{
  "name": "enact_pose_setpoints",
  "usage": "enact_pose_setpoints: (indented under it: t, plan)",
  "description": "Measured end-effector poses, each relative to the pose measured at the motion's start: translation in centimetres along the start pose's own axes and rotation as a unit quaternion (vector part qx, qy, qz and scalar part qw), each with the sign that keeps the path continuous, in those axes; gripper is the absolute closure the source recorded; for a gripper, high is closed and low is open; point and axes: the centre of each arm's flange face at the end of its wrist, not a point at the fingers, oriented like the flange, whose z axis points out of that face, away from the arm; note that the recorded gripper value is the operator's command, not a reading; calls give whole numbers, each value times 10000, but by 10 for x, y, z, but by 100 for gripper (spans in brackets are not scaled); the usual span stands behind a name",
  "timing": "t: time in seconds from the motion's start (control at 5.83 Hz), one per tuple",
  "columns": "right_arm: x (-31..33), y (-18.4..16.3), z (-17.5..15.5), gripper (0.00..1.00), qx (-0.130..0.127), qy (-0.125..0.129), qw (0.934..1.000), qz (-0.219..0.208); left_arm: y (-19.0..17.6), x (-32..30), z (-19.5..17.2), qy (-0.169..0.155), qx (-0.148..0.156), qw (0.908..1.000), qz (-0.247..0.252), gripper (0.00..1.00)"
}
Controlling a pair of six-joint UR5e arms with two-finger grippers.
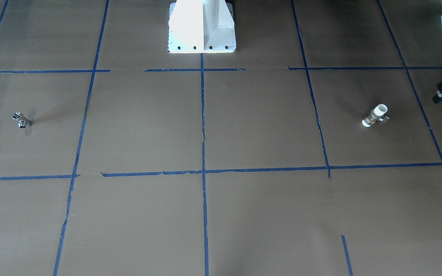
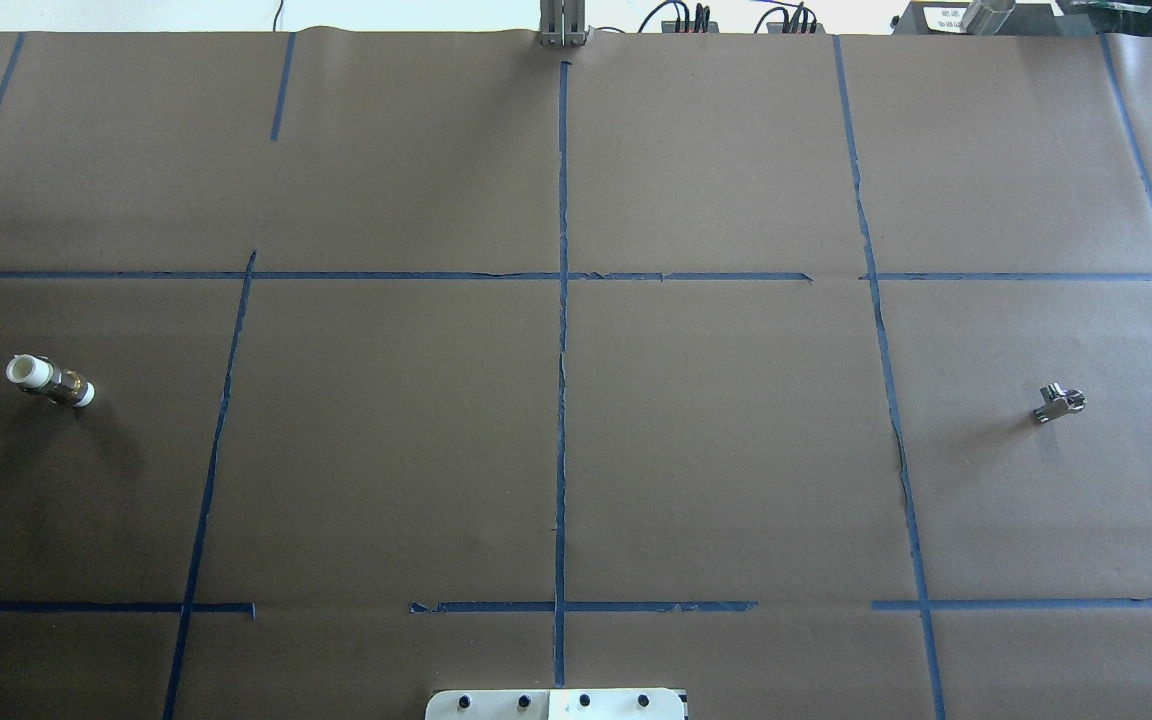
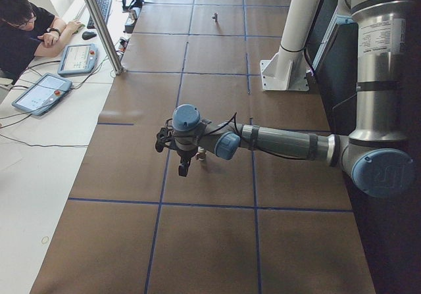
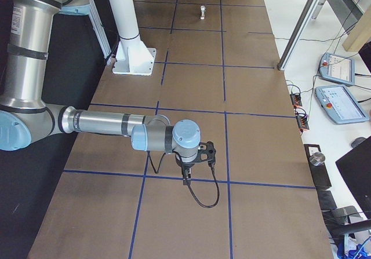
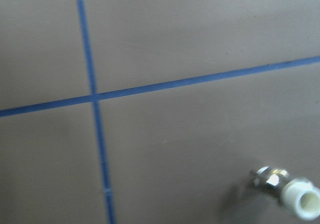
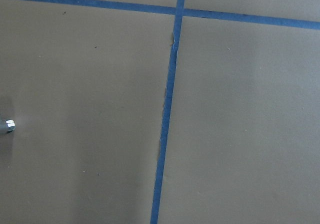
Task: Assemble PPR valve and pipe with both arms
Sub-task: 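Lower the left gripper onto the white PPR fitting and grasp it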
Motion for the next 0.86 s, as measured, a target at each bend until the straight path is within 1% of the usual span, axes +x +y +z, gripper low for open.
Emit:
enact_pose_setpoints:
  t: [0.17,0.34,0.51,0.86]
  plan:
    - [0,0,0,0,-6,0,10000,-2,2,32,22,-63,19,9999,-140,0]
    - [-1,0,1,0,-10,0,10000,-10,2,63,42,-110,-19,9998,-180,0]
    - [-2,0,1,0,-17,0,10000,-15,5,86,59,-120,-114,9997,-168,0]
    - [-2,-1,2,0,-31,-2,10000,-19,17,107,82,-172,-295,9994,-73,0]
